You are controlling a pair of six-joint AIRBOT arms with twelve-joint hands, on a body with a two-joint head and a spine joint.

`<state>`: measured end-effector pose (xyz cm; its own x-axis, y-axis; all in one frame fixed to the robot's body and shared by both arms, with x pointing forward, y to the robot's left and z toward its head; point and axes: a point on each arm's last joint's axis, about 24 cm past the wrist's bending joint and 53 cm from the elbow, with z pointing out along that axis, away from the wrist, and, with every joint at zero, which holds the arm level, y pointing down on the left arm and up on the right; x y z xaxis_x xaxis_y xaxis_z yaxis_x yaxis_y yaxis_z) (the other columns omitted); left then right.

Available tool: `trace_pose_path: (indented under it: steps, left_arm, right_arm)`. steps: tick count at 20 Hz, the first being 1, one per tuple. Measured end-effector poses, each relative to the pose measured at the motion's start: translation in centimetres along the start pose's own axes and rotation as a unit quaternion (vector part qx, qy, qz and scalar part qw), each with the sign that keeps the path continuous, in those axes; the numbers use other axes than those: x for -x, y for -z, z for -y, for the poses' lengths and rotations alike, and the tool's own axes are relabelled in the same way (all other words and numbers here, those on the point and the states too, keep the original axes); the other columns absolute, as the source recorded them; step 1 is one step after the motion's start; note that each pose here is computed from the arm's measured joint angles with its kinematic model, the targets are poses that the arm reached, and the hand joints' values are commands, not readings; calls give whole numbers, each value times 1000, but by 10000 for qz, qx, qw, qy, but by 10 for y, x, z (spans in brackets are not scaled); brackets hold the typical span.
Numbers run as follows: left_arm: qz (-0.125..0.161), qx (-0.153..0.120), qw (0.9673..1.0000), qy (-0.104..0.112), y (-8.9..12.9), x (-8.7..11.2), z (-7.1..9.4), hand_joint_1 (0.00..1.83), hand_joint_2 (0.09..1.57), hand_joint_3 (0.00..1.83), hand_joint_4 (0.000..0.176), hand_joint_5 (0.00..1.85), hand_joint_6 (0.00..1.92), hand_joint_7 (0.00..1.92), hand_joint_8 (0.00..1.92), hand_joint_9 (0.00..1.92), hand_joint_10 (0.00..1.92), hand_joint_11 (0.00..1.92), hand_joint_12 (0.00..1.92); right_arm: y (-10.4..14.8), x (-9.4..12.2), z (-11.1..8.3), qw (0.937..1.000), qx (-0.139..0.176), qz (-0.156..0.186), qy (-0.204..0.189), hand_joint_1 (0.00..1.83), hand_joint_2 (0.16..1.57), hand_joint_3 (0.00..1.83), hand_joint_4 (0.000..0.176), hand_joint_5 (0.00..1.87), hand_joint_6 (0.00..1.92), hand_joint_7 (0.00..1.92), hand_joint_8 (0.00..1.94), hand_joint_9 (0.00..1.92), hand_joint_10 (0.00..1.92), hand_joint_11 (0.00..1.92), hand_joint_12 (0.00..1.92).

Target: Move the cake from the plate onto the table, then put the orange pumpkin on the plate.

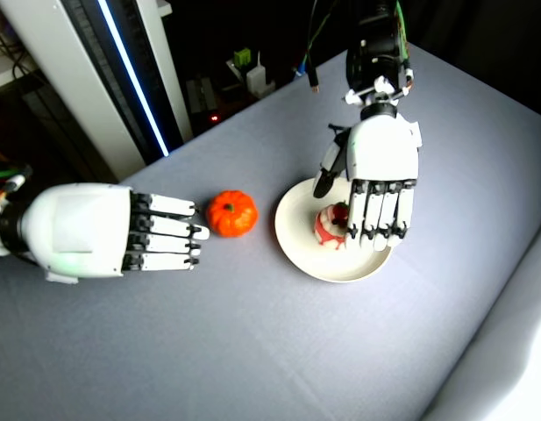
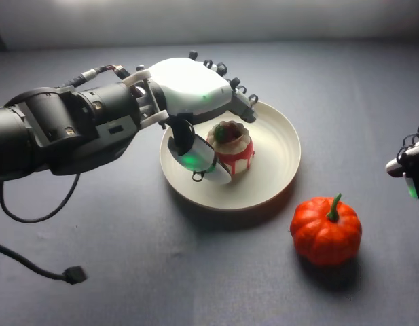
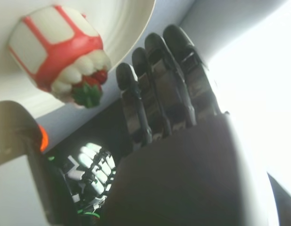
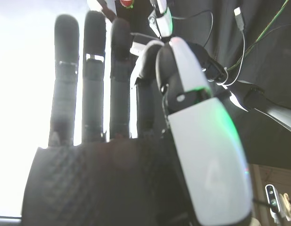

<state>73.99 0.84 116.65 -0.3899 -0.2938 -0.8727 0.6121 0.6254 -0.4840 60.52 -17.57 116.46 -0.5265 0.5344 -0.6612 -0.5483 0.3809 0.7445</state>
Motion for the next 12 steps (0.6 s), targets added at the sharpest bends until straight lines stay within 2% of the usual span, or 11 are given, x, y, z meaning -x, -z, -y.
trace_pose_path:
  steps: [1,2,3,4,5,6,7,8,9,11,12]
  left_arm:
    - [-11,-5,10000,11,-1,-2,0,857,867,3,0,664,10,647,8,626,1,227,818]
    - [-14,-3,10000,9,-1,-2,0,857,885,10,0,663,7,589,1,557,0,173,793]
    - [-12,7,10000,5,-1,-2,-1,849,906,17,10,668,8,569,0,546,1,168,789]
    - [-7,13,10000,4,-2,-1,-1,849,940,7,10,695,4,578,1,571,4,193,827]
    - [-4,17,10000,6,-2,-1,-2,964,1005,5,0,802,9,812,46,812,100,349,1108]
    - [-4,16,10000,16,-3,-2,-1,1198,1084,5,0,941,638,995,871,984,483,614,1335]
    - [-2,9,10000,11,-3,-2,-1,1244,1139,0,0,898,852,957,1192,971,820,774,1413]
    - [5,10,10000,65,-3,-1,-1,1349,1135,2,0,897,826,907,1150,953,1245,782,1360]
    - [13,13,9999,121,-3,-1,-1,1241,1183,0,0,910,1154,781,1184,748,689,483,1255]
    - [29,-3,9999,136,-1,1,-1,1191,1213,0,0,874,1280,725,1246,852,275,447,1197]
    - [44,-27,9999,134,3,3,0,1189,1183,3,0,891,1209,808,1173,955,216,517,1157]
  right_arm:
    - [0,0,0,10000,1,-8,1,925,1294,0,28,659,1464,840,4,958,39,640,932]
    - [0,-1,0,10000,3,-11,1,938,1292,0,10,663,1458,825,1,977,39,652,1023]
    - [0,0,0,10000,-2,-11,7,944,1288,0,6,669,1450,840,4,982,37,639,1072]
    - [0,0,1,10000,-17,-14,12,937,1289,1,16,666,1453,851,7,988,37,644,1079]
    - [0,1,2,10000,-21,-4,9,935,1290,1,17,666,1454,884,20,990,37,630,1075]
    - [0,1,1,10000,-20,-8,10,955,1285,0,0,675,1440,901,23,970,27,566,1061]
    - [-1,0,1,10000,-7,-21,18,963,1280,0,0,684,1427,909,23,968,25,552,1064]
    - [-1,0,1,10000,-4,-18,11,967,1278,0,0,688,1422,916,24,971,26,558,1071]
    - [-1,0,1,10000,-8,-17,1,986,1268,0,0,705,1395,934,26,1012,43,600,1113]
    - [-1,0,1,10000,-5,-19,-16,1000,1259,0,0,719,1374,943,19,1030,52,599,1150]
    - [-1,0,1,10000,-1,-17,-27,1001,1258,0,0,719,1373,946,19,1040,57,617,1162]
